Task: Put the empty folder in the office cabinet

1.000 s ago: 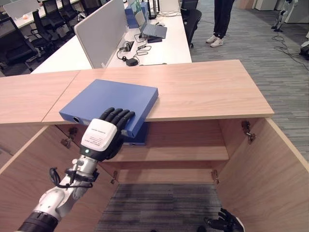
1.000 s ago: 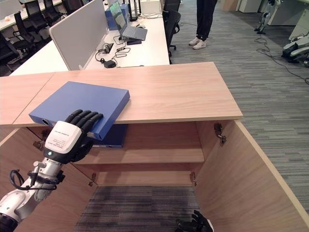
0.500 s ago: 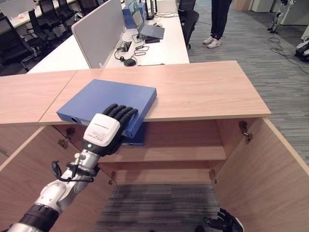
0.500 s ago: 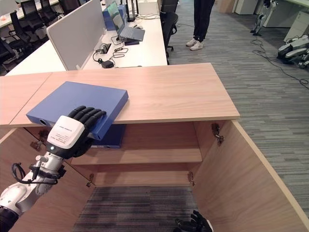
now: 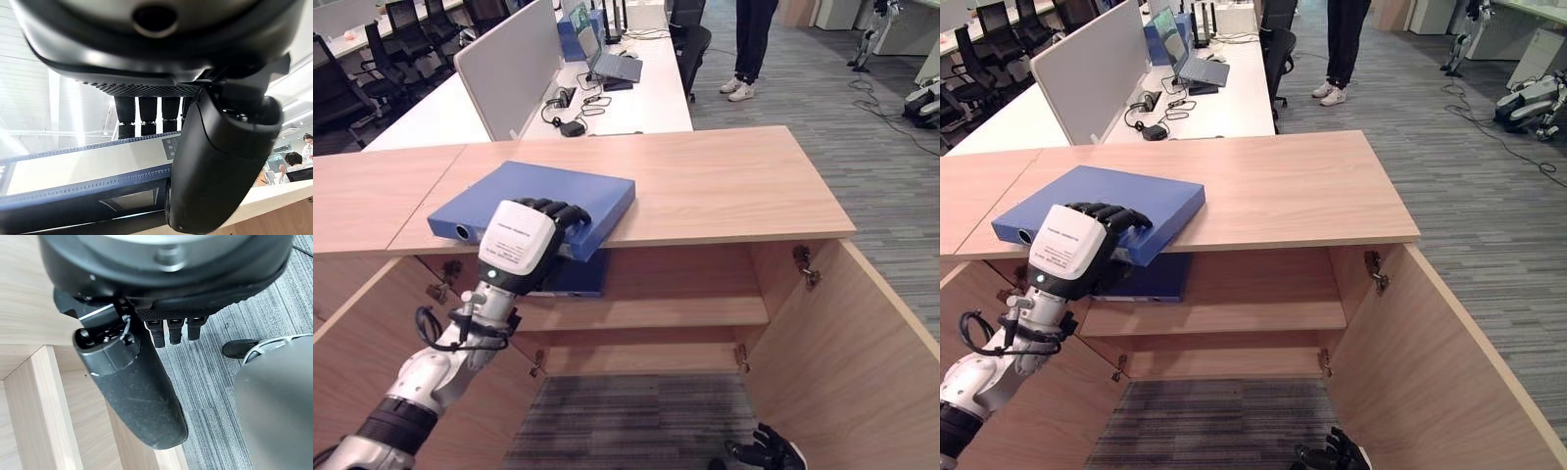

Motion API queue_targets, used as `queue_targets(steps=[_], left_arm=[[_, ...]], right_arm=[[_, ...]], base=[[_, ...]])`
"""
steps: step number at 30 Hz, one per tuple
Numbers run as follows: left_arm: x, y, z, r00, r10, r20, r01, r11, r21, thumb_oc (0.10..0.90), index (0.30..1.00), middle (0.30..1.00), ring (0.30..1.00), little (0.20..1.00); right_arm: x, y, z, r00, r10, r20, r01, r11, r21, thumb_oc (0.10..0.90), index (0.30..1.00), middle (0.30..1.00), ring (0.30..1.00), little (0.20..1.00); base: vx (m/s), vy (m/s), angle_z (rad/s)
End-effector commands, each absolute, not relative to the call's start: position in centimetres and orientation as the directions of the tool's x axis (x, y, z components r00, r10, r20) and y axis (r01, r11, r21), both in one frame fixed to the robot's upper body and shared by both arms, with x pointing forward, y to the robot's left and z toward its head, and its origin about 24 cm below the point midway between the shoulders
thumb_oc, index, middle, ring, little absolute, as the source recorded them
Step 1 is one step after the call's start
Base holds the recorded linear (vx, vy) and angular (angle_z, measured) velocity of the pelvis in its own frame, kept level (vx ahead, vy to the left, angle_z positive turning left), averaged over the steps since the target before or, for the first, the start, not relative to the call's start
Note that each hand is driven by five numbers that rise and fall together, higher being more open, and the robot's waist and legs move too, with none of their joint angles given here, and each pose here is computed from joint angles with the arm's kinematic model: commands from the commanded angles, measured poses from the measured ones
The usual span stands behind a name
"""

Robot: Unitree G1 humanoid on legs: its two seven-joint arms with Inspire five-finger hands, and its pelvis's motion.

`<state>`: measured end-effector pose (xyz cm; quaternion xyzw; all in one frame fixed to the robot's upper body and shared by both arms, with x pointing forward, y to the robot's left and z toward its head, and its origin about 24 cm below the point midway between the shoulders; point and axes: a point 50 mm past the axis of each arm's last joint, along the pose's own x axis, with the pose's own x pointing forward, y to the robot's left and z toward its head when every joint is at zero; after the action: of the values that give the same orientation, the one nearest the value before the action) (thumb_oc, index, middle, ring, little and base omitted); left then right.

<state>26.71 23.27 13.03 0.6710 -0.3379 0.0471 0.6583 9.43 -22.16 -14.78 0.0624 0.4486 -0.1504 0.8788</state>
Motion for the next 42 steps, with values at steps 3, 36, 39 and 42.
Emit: queue_targets(steps=[3,36,39,42], left_arm=[[26.9,22.2,18.0,0.644,-0.336,0.688,-0.628,0.282,0.725,0.400,0.300,0.300,0.300,0.300],[21.6,9.6,28.1,0.281,-0.285,0.916,0.858,0.503,-0.107,0.400,0.300,0.300,0.300,0.300],[21.6,9.2,27.8,0.287,-0.316,0.904,0.869,0.484,-0.106,0.400,0.300,0.300,0.300,0.300],[22.2,9.3,27.2,0.324,-0.335,0.885,0.851,0.512,-0.117,0.400,0.300,0.300,0.300,0.300]], right_arm=[[13.6,-21.5,-13.3,0.674,-0.192,-0.713,0.321,0.946,0.049,0.800,0.900,0.900,0.900,0.900],[15.8,-19.3,-13.4,0.665,-0.060,-0.745,0.207,0.972,0.107,0.800,0.900,0.900,0.900,0.900],[15.9,-19.2,-13.4,0.664,-0.055,-0.746,0.204,0.973,0.109,0.800,0.900,0.900,0.900,0.900],[16.0,-19.2,-13.3,0.668,-0.057,-0.742,0.212,0.970,0.116,0.800,0.900,0.900,0.900,0.900]], base=[[0.00,0.000,0.00],[0.00,-0.002,0.03],[0.00,0.000,0.00],[0.00,0.000,0.00]])
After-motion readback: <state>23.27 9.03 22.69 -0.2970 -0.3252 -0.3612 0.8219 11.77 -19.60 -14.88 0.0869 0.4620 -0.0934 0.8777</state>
